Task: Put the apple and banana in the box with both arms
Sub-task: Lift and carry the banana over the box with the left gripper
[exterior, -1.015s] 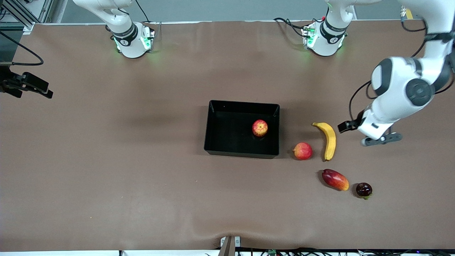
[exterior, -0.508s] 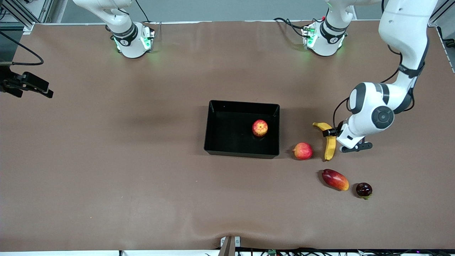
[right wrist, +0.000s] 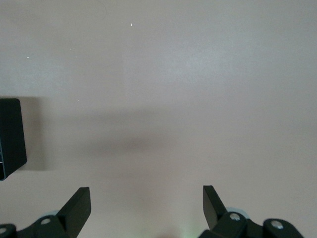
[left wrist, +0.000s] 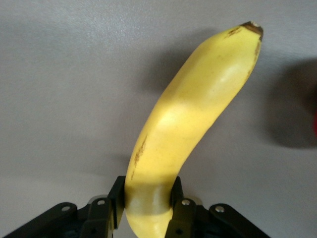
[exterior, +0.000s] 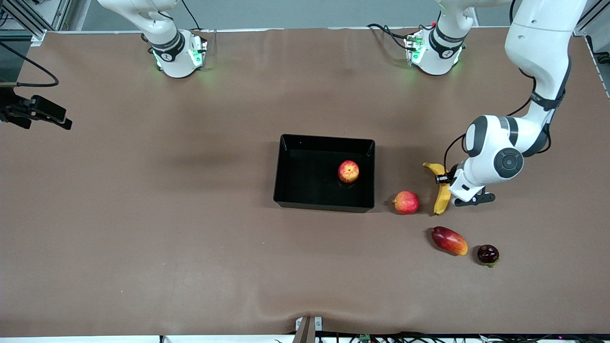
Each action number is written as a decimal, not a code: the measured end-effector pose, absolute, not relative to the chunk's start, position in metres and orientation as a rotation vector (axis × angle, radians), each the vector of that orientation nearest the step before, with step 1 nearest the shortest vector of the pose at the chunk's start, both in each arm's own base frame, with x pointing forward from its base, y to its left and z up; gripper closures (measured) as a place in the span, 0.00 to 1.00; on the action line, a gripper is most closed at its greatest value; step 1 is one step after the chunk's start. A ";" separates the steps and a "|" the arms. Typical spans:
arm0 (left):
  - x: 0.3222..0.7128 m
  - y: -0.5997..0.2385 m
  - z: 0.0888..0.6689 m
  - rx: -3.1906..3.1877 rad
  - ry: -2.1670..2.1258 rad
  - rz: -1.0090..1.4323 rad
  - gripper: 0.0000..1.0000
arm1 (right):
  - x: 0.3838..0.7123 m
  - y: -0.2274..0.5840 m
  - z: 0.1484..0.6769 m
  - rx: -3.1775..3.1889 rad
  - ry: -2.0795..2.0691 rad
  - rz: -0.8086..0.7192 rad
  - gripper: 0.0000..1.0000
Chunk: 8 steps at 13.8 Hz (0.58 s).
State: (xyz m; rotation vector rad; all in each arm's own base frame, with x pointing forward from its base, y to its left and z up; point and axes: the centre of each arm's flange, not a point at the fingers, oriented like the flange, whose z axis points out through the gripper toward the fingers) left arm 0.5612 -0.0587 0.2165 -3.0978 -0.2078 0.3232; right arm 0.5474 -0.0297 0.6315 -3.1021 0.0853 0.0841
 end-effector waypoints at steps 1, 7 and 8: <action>0.561 -0.060 0.237 -3.091 -0.201 0.341 0.60 | 0.547 -0.030 0.632 -3.102 0.086 0.085 0.00; 0.537 -0.136 0.390 -3.058 -0.232 0.309 0.60 | 0.547 -0.031 0.631 -3.101 0.090 0.087 0.00; 0.533 -0.167 0.400 -3.053 -0.284 0.286 0.60 | 0.547 -0.031 0.631 -3.101 0.091 0.087 0.00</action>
